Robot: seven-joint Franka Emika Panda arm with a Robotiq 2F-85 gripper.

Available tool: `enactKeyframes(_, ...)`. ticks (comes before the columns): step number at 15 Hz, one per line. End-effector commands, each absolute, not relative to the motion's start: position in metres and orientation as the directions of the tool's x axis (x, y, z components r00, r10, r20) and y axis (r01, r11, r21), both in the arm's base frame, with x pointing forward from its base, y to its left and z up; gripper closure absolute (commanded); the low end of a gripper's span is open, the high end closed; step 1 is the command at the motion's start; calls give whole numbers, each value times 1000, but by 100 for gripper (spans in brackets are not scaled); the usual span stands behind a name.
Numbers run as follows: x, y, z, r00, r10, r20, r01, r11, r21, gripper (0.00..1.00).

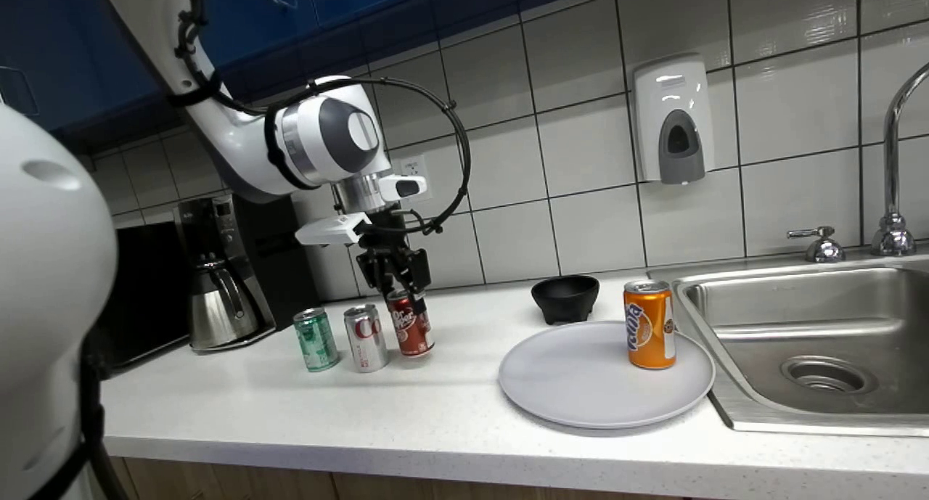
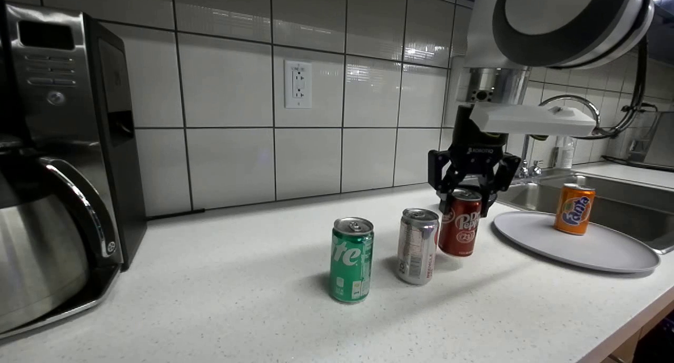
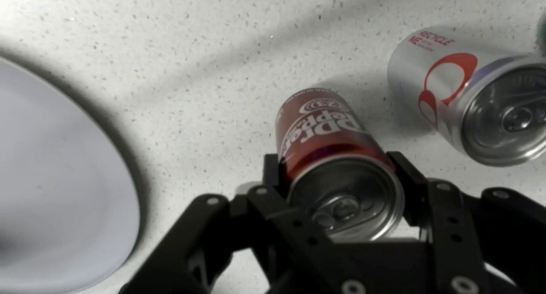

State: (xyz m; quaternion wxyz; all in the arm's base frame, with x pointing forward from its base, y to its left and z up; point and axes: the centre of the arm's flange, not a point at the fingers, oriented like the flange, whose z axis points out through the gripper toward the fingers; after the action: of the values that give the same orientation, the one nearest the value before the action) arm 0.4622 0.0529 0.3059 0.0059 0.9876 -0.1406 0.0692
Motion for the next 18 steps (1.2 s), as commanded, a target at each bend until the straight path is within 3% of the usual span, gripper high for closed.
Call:
enactKeyframes(1,453,40,339,934,-289,209,-297,-955,4,62)
enactKeyframes(18,461,-93,363,876,-408,257,-417,-909,-20,62)
